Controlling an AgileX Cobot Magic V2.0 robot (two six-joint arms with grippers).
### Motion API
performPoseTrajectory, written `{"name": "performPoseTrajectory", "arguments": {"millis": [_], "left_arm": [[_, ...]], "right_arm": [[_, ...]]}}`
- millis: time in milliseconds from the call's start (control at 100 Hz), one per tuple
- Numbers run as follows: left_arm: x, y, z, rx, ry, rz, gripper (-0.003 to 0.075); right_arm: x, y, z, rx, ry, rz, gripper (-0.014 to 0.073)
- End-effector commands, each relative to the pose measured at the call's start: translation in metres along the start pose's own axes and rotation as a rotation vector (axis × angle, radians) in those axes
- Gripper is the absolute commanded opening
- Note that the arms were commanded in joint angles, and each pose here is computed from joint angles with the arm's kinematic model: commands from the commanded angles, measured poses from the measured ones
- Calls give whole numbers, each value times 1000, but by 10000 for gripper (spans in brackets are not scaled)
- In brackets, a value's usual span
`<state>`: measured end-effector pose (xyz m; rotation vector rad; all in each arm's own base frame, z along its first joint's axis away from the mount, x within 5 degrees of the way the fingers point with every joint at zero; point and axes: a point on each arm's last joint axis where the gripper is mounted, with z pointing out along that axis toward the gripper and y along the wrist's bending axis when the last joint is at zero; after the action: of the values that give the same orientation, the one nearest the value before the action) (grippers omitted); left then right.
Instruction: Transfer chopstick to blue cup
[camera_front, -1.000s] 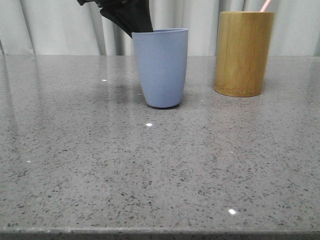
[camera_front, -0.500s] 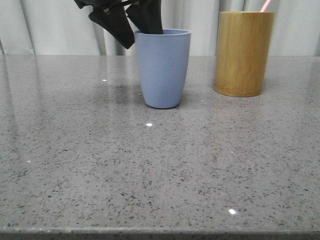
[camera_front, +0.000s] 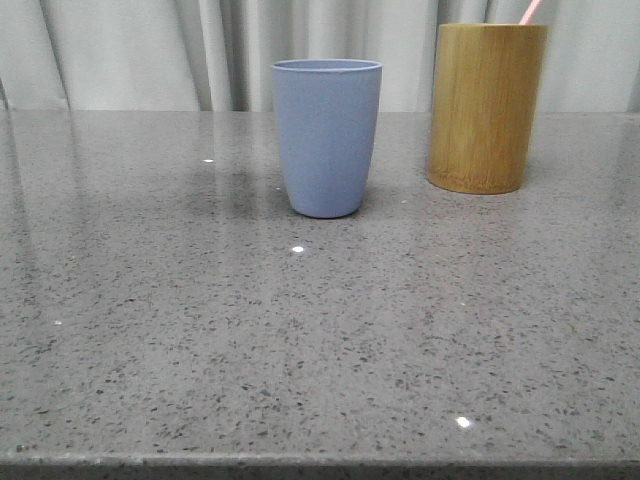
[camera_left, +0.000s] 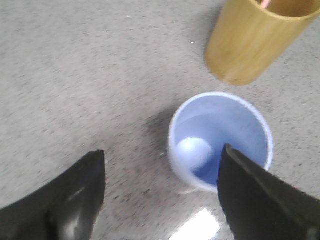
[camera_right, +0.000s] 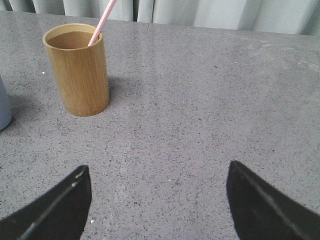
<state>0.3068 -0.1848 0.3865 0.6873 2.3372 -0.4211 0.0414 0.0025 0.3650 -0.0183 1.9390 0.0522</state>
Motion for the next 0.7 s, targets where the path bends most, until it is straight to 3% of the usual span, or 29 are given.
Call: {"name": "performPoseTrajectory", "arguments": {"millis": [0, 210, 350, 690], "left_arm": [[-2, 12, -37, -44, -130, -38, 471], [42, 53, -67, -156, -161, -174, 471], [80, 66, -89, -231, -175, -245, 471], [156, 44, -127, -295, -268, -274, 471]], "right_arm": [[-13, 0, -2, 6, -72, -9, 563], [-13, 0, -1, 6, -69, -9, 563], [-13, 0, -1, 6, -69, -9, 563], [-19, 1, -1, -12, -126, 7, 563]]}}
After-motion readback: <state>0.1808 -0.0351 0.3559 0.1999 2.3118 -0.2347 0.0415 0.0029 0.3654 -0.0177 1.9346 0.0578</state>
